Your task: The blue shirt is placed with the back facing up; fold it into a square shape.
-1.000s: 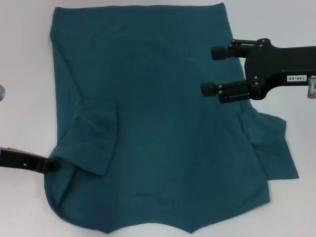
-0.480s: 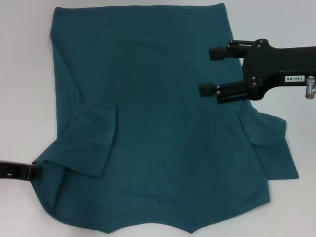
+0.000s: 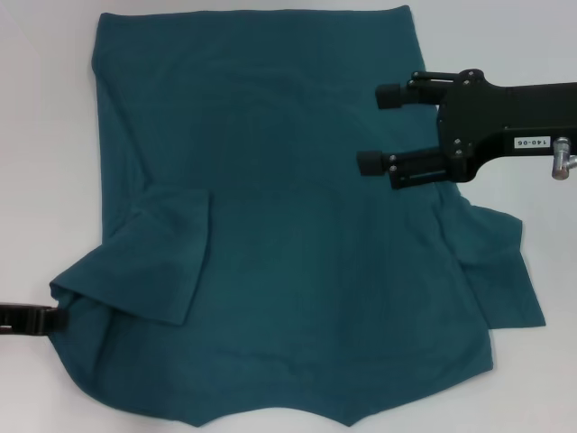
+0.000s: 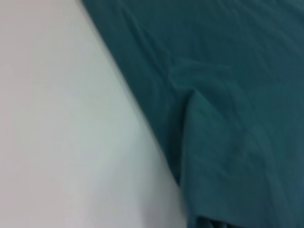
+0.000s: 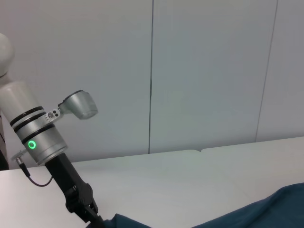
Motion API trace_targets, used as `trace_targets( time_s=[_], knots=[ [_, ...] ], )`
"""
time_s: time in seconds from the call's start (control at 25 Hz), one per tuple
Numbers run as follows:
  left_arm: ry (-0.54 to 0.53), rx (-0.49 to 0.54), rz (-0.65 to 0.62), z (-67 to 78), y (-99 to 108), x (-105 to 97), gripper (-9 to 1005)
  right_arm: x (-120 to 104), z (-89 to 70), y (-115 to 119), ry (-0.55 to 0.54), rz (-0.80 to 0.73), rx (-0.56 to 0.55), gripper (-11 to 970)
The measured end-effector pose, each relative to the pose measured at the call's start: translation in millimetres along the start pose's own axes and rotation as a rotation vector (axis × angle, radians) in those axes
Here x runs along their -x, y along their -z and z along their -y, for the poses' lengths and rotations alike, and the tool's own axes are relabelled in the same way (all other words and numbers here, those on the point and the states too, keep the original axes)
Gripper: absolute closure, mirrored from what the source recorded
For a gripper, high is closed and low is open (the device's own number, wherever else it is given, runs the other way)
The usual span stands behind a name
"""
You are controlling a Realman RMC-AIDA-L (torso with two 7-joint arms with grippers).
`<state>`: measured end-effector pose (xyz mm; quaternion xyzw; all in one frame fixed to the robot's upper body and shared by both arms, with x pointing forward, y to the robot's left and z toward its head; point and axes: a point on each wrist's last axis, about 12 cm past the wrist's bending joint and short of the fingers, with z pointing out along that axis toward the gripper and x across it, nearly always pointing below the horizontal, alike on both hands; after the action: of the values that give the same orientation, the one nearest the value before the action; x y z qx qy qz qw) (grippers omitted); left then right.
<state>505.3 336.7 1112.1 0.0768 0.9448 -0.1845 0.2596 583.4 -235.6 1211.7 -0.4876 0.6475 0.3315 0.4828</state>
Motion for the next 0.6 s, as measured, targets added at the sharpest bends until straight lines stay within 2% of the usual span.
trace_targets(
  time_s=[0.4, 0.6],
  knots=[
    [0.081, 0.062, 0.057, -23.2, 7.5, -6.3, 984, -0.9, -0.5, 0.2, 0.000, 0.003, -0.001, 14],
    [0.095, 0.064, 0.049, -26.1, 4.5, -10.6, 983, -1.1, -1.8, -1.3, 0.000, 0.007, 0.004, 14]
  ],
)
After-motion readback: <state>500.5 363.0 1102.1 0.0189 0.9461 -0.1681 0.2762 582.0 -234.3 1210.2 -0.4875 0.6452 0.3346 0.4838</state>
